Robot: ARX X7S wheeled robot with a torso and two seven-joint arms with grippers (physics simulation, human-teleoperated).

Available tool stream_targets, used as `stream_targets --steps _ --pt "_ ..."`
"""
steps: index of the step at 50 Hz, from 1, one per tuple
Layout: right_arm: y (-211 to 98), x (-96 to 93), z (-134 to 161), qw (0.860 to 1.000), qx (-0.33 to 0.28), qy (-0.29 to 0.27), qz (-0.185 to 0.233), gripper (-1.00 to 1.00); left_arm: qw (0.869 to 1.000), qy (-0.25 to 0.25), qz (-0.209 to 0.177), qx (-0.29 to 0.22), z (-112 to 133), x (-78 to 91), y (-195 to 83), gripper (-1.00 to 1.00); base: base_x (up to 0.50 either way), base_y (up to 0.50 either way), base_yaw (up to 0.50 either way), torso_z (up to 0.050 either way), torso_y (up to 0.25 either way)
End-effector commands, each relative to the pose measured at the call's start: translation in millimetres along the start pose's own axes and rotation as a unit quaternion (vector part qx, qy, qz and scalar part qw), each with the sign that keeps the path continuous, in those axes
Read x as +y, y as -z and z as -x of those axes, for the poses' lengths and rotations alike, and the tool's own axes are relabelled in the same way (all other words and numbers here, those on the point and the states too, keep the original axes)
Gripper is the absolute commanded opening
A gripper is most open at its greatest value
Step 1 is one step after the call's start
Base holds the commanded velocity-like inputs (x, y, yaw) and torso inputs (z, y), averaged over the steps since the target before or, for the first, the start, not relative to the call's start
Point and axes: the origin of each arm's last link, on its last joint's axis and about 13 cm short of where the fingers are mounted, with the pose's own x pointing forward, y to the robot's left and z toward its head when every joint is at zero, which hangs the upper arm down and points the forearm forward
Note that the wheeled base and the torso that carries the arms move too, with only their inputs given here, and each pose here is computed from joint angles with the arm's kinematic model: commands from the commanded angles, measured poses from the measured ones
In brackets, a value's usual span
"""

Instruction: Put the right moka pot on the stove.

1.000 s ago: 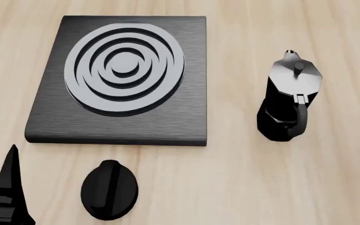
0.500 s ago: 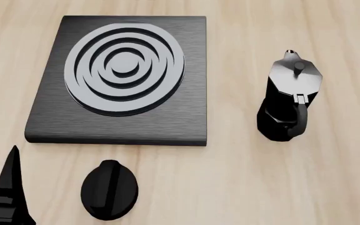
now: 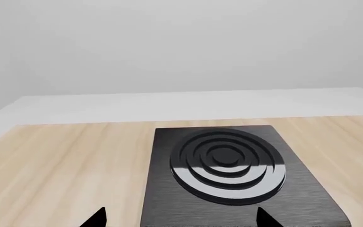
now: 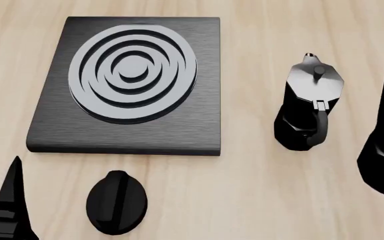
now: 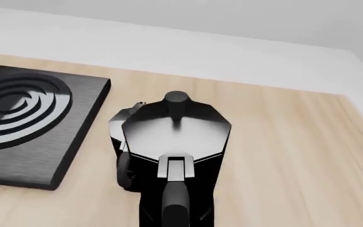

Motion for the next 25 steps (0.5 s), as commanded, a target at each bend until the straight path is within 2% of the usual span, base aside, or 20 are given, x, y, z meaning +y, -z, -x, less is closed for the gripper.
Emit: stream_targets --steps 1,5,18,22,25 --pt "-18 8.0 1 1.000 -0.018 -0.019 0.009 -1.00 1.000 0.001 0.000 0.000 0 0.0 1 1.00 0.00 0.00 0.00 0.000 0.000" --pt "-4 14.0 -1 0.999 -0.019 -0.029 0.013 -1.00 1.000 0.001 0.001 0.000 0 0.3 0 1.00 0.00 0.00 0.00 0.000 0.000" --pt "-4 26.9 -3 0.998 -0.018 -0.059 0.026 -1.00 1.000 0.001 0.002 0.001 0 0.4 1 1.00 0.00 0.00 0.00 0.001 0.001" --pt "-20 29.6 -3 0.997 -0.020 -0.070 0.027 -1.00 1.000 0.001 0.002 0.001 0 0.3 0 1.00 0.00 0.00 0.00 0.000 0.003" --pt "-10 34.7 -6 0.996 -0.021 -0.079 0.030 -1.00 1.000 0.001 0.002 0.001 0 0.3 0 1.00 0.00 0.00 0.00 0.000 0.000"
